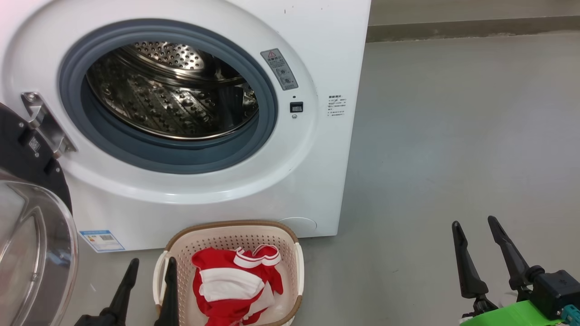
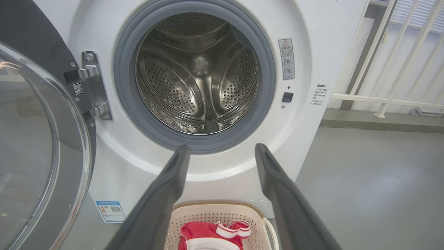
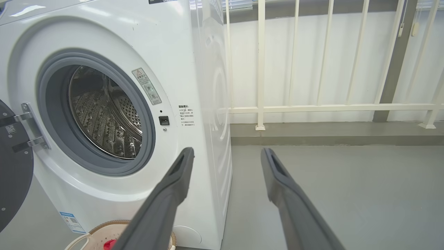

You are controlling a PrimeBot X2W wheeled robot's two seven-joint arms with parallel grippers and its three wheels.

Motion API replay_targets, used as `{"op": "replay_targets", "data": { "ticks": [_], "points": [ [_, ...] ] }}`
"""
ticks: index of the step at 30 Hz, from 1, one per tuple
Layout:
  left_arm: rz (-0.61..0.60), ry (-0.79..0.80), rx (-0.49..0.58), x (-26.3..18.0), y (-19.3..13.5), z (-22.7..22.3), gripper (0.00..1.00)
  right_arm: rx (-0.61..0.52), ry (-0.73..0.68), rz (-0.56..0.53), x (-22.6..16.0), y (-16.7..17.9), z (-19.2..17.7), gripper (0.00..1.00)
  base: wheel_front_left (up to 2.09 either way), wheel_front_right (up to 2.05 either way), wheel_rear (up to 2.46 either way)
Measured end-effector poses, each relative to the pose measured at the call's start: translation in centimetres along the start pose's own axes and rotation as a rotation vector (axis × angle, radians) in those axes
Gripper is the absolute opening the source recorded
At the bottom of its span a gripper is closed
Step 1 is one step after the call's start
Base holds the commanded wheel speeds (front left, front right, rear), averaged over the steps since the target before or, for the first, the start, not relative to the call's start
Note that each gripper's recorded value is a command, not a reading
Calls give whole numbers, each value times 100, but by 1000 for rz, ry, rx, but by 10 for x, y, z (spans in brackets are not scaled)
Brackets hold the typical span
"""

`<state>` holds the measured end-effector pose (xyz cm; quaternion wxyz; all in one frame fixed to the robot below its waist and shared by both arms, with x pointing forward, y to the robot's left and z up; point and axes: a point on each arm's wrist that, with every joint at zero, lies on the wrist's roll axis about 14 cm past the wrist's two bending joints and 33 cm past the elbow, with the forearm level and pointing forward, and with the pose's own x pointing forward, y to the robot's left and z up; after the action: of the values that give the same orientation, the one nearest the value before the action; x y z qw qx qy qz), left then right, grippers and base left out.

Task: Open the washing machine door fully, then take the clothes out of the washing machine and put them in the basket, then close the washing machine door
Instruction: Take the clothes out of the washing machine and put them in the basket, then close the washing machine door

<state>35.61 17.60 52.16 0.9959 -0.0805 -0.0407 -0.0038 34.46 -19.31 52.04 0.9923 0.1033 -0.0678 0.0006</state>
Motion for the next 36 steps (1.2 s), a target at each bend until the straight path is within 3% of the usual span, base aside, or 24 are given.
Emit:
{"op": "replay_targets", "data": {
  "ticks": [20, 36],
  "points": [
    [4, 25, 9, 3, 0, -6, 100, -7, 20, -4, 1, -1, -6, 100, -10, 10, 0],
    [-1, 31, 12, 5, -1, -9, 100, -7, 43, -3, 3, -1, -14, 100, -145, 145, 0]
  ]
}}
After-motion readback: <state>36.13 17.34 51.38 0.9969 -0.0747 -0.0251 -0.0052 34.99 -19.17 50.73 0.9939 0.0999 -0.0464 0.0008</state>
